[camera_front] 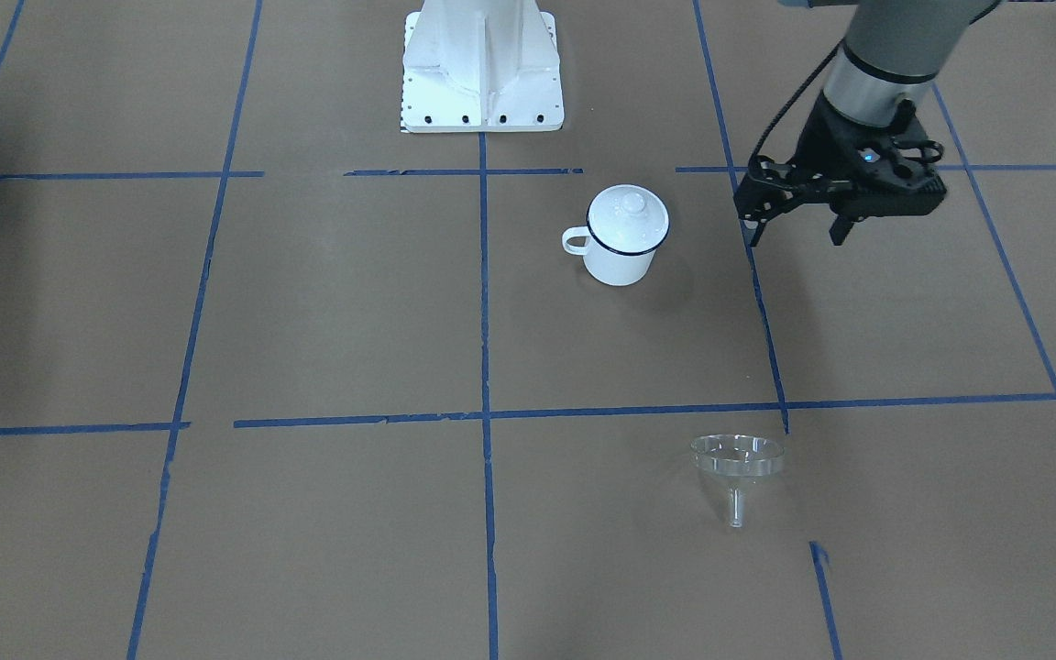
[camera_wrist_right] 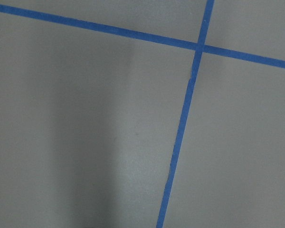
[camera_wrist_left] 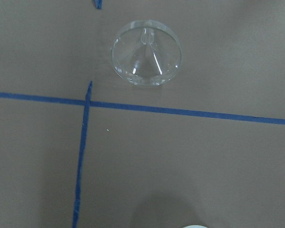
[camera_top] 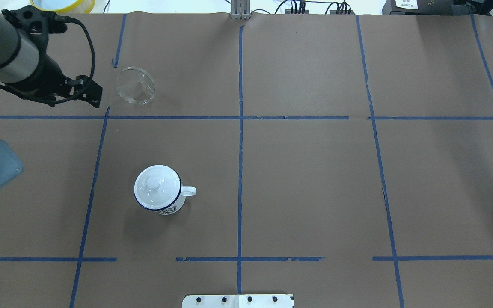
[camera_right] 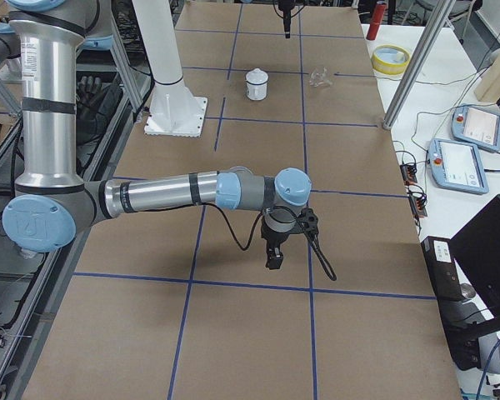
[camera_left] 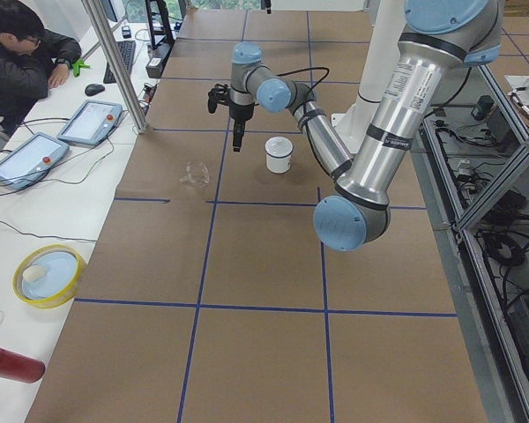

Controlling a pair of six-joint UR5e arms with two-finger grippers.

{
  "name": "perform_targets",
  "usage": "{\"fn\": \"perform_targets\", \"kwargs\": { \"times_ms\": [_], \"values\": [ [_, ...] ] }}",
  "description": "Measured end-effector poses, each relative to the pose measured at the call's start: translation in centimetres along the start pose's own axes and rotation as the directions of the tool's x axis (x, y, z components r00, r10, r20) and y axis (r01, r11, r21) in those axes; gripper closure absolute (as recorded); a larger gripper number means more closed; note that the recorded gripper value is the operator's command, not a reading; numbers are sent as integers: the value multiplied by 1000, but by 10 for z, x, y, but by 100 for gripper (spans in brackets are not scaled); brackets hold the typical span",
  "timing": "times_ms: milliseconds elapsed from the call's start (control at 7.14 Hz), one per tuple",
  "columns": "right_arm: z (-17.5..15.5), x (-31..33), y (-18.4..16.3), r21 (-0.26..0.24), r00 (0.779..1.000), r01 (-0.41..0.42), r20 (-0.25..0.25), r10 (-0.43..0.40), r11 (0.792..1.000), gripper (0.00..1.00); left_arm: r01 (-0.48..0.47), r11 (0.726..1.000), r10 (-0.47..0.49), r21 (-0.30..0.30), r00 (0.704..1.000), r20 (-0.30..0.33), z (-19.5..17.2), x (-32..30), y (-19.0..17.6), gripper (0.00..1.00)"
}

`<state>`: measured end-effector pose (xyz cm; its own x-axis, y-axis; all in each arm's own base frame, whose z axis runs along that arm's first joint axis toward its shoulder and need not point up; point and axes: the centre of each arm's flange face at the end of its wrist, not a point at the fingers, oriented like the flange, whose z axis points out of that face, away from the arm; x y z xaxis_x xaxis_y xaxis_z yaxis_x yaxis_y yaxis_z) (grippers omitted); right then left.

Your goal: Remove funnel from cup

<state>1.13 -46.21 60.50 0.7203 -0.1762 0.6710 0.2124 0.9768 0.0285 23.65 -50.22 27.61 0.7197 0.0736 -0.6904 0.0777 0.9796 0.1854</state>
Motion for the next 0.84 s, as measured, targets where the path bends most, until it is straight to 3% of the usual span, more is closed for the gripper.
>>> {"fn": "perform_targets", "kwargs": {
  "times_ms": [140, 420, 841],
  "values": [
    [0, 0, 0, 0, 1000, 0, 0, 0, 1000, 0, -51, 999, 51, 13, 999, 14, 4, -51, -19, 0],
    [0, 0, 0, 0, 1000, 0, 0, 0, 1000, 0, -88, 996, 88, -1, 996, -25, 9, -182, -37, 0],
    [0, 0, 0, 0, 1000, 0, 0, 0, 1000, 0, -64, 996, 64, -59, 998, -10, 21, -355, -18, 0]
  ]
}}
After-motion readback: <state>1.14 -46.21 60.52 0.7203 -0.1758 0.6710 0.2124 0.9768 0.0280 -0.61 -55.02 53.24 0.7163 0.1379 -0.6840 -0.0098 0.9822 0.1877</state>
